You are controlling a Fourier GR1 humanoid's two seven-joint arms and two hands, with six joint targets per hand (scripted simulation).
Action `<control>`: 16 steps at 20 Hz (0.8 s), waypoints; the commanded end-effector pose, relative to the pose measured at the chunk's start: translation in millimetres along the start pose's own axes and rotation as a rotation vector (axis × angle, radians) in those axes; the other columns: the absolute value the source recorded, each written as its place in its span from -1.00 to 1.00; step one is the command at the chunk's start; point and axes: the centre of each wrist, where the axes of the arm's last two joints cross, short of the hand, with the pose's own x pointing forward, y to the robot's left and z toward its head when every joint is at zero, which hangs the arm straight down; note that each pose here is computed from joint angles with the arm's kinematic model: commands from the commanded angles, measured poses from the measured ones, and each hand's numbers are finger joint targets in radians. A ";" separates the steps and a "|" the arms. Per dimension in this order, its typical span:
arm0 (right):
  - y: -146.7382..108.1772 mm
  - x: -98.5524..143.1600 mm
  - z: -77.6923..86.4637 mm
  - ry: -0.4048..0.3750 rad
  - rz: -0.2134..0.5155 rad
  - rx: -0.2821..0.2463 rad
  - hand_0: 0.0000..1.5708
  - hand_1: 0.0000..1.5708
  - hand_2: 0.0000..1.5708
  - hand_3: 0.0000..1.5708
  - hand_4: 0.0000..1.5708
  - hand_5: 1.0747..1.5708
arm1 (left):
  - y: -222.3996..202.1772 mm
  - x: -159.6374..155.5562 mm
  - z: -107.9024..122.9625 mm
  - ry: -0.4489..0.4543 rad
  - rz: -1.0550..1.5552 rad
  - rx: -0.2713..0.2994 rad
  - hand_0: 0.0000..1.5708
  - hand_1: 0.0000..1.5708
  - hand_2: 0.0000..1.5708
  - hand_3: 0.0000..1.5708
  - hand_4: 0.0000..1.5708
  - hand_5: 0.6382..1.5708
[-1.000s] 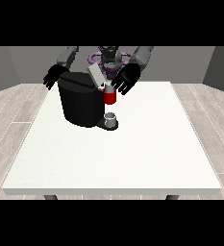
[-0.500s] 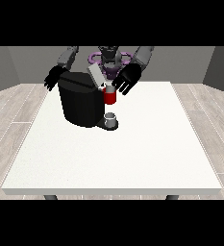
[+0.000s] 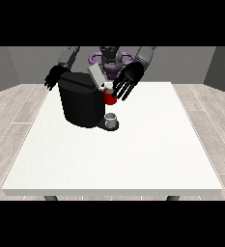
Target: Insert the coffee pod into the coffee machine and close the lid
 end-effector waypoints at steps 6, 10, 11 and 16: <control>-29.7 -27.7 16.0 0.053 0.018 -0.038 -1.00 -1.00 -1.00 -1.00 -0.52 1.00 | -7.1 -13.5 8.1 0.006 -0.001 -0.055 -1.00 -1.00 -1.00 -1.00 -1.00 1.00; 2.5 -31.2 28.2 0.092 -0.008 -0.038 -1.00 -1.00 -1.00 -1.00 -0.54 1.00 | -35.1 -9.7 5.5 0.036 0.013 -0.083 -1.00 -1.00 -1.00 -1.00 -1.00 1.00; -7.3 -22.2 10.9 0.079 0.006 -0.056 -1.00 -1.00 -1.00 -1.00 -0.50 1.00 | -45.7 4.4 0.6 0.010 0.009 -0.102 -1.00 -1.00 -1.00 -1.00 -1.00 1.00; -28.8 -38.6 24.5 0.177 -0.020 -0.088 -1.00 -1.00 -1.00 -1.00 -0.51 1.00 | -78.8 8.0 4.2 0.028 0.123 -0.170 -1.00 -1.00 -1.00 -1.00 -1.00 1.00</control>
